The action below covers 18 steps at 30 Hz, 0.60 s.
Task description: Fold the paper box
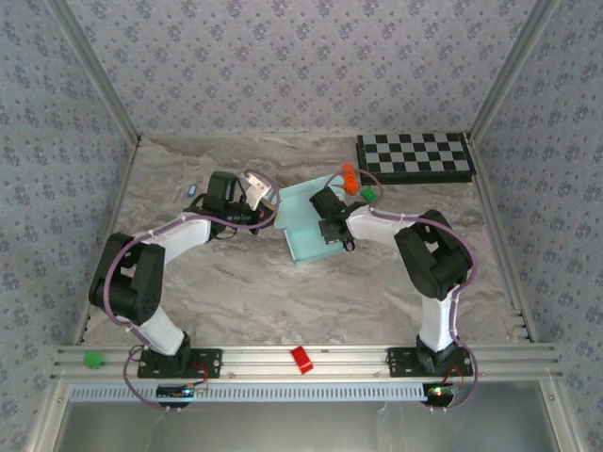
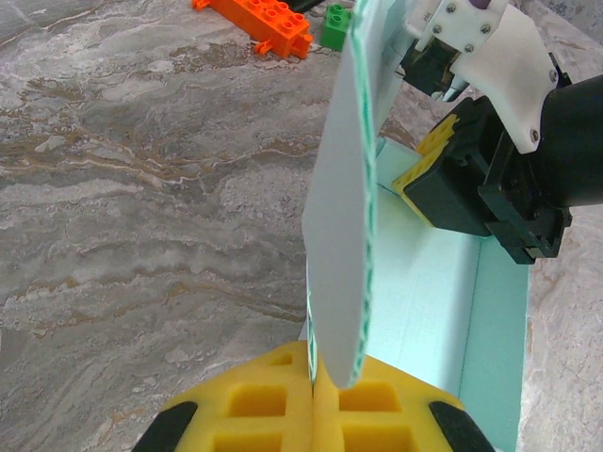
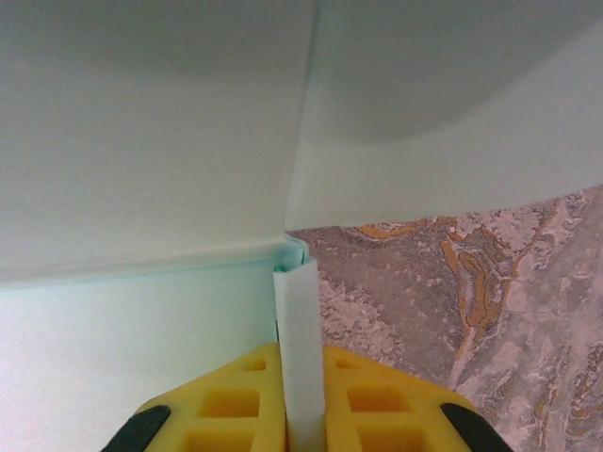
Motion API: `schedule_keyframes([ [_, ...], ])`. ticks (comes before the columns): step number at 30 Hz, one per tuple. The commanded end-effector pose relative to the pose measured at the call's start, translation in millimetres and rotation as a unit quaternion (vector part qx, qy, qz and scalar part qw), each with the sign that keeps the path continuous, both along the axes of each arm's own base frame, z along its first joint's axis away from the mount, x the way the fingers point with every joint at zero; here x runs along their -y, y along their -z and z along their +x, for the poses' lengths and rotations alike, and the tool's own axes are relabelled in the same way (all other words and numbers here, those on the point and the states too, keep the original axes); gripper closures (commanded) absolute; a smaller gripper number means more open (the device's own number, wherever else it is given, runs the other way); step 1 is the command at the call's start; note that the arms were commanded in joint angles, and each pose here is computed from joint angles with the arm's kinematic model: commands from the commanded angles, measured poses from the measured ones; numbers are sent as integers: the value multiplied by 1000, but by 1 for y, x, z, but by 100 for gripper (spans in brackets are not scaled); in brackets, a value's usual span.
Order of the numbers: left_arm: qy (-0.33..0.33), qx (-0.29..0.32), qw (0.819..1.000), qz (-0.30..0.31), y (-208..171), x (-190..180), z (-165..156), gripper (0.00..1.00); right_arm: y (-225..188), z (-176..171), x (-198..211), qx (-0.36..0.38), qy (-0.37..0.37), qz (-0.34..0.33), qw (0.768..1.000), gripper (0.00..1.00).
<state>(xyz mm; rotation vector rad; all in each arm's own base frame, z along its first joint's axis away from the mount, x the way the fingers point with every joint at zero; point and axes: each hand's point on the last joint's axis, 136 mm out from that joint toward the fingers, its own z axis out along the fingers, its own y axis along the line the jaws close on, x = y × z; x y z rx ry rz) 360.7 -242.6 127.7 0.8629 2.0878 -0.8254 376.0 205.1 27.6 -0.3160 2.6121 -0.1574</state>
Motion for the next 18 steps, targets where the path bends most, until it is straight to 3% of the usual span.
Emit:
schedule_keyframes([
  [1, 22, 23, 999, -15, -21, 5, 3, 100, 34, -27, 51, -62, 22, -123, 990, 88],
  [18, 23, 24, 999, -15, -22, 4, 3, 100, 37, -32, 68, -65, 36, -177, 981, 88],
])
